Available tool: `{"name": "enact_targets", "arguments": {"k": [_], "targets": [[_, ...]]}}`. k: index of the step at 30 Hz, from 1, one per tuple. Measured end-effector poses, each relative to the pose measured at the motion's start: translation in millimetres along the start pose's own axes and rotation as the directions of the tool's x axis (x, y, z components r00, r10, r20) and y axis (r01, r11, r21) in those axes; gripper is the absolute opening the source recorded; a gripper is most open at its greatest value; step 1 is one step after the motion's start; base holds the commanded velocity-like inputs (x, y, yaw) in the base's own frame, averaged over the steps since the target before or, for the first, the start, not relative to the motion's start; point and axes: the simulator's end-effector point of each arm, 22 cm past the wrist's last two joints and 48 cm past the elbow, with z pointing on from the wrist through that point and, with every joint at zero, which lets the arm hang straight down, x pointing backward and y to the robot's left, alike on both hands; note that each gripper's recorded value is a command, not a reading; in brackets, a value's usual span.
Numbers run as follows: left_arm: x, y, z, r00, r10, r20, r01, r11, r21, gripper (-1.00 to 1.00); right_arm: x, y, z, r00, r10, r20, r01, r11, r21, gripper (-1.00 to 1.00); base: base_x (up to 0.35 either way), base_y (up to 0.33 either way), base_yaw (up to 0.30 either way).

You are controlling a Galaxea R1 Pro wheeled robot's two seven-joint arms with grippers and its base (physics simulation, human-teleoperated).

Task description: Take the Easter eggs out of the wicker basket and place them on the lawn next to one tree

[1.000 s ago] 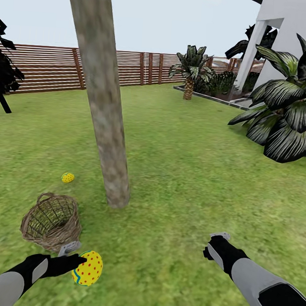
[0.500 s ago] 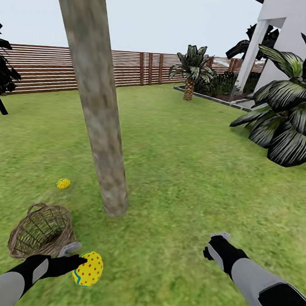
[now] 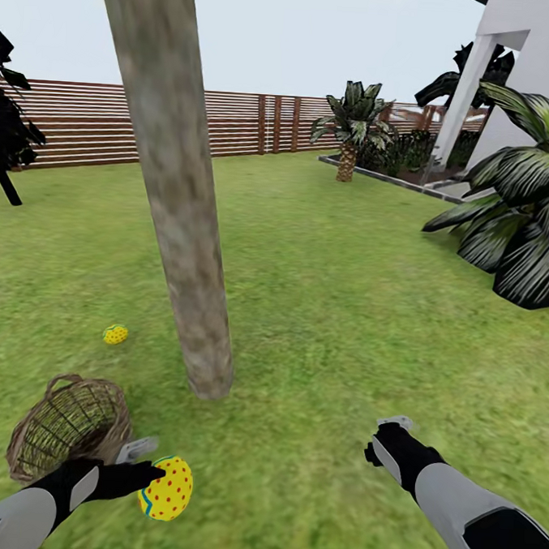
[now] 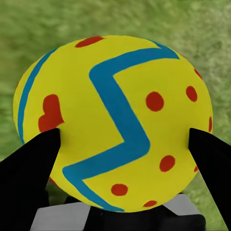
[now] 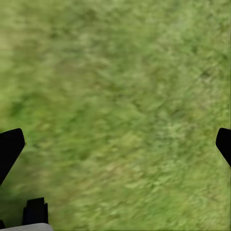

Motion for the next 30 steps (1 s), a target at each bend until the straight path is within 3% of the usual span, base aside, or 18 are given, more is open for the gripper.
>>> {"name": "enact_targets", "arguments": {"k": [6,12,19,30], "targets": [[1.3,-3.5,1.7,1.0,0.002,-0.003,-0.002,1.0,0.004,-1.0,-0.2,0.9,-0.2,1.0,-0.001,0.0,0.001,1.0,-0.001,1.0,0.0,0.0,0.25],[0.2,-3.5,1.2,1.0,0.0,0.001,0.0,1.0,0.008,-1.0,0.1,0.0,0.0,1.0,0.001,-0.001,-0.001,1.0,-0.001,1.0,0.0,-0.047,0.025],[0.0,-2.1,0.8,1.0,0.0,0.001,0.0,1.0,0.004,-1.0,0.1,-0.3,0.0,1.0,0.001,-0.001,-0.001,1.0,0.0,1.0,0.0,-0.31,0.001],[0.6,-2.8,1.3,1.0,0.0,0.0,0.0,1.0,0.007,-1.0,0.4,0.8,0.3,1.0,-0.001,-0.001,0.001,1.0,-0.001,1.0,0.0,-0.348,0.201]]}}
